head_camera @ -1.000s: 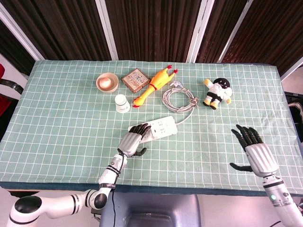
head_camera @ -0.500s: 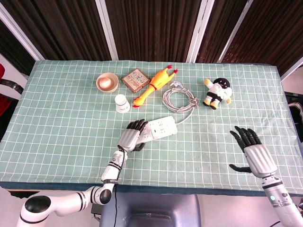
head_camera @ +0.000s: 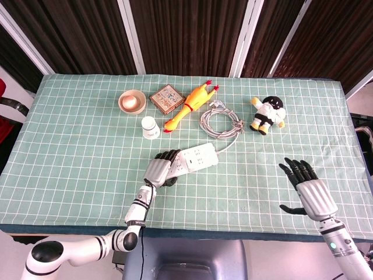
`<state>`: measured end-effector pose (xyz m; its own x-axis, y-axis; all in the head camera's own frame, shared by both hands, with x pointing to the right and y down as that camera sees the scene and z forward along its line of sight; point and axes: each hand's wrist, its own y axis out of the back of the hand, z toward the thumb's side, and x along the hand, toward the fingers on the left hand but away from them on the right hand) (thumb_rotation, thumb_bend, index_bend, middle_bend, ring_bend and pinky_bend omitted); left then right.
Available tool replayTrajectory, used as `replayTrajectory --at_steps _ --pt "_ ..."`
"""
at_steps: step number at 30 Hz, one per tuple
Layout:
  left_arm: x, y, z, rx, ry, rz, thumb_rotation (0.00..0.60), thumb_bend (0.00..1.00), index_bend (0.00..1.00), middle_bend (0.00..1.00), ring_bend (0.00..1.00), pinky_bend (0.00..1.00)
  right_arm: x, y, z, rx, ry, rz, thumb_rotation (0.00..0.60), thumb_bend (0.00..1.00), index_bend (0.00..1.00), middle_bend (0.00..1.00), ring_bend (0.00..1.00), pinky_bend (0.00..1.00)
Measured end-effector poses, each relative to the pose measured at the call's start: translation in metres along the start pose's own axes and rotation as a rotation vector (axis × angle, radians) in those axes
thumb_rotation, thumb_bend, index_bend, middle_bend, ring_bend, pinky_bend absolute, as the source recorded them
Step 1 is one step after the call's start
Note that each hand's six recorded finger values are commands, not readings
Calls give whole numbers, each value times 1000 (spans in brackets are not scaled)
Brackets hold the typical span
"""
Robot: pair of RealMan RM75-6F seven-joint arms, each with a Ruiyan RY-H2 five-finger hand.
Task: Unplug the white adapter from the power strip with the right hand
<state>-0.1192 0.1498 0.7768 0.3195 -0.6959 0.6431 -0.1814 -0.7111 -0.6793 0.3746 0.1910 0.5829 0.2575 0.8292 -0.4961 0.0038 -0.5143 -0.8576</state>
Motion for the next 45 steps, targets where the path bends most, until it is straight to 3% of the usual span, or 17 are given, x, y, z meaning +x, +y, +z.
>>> replayTrajectory --at_steps 5,9,12,18,25,31,45 --pt "0 -1 -2 -10 4 -2 600 367 151 304 379 498 -4 0 4 -5 18 -4 600 155 16 43 0 68" --pt "-2 0 -2 -14 1 4 600 367 179 324 402 520 -14 1 12 -13 54 -17 600 155 75 48 0 94" --pt "-3 1 -2 -14 -5 8 600 367 185 334 415 528 -24 1 23 -10 105 -38 600 155 145 96 28 156" --pt "-6 4 1 -9 -24 24 600 368 189 344 425 544 -59 -2 57 -13 255 -65 600 155 185 193 146 254" --pt "-9 11 1 -11 -33 42 600 366 189 345 426 544 -111 -19 95 10 387 -49 600 156 205 227 174 276" --pt "-10 13 -4 -18 -21 41 600 367 189 345 426 544 -142 -41 121 11 429 -21 600 155 210 238 187 282" --pt "-13 12 -7 -24 -21 31 600 368 189 345 426 545 -189 -74 160 20 480 -103 600 155 280 257 201 300"
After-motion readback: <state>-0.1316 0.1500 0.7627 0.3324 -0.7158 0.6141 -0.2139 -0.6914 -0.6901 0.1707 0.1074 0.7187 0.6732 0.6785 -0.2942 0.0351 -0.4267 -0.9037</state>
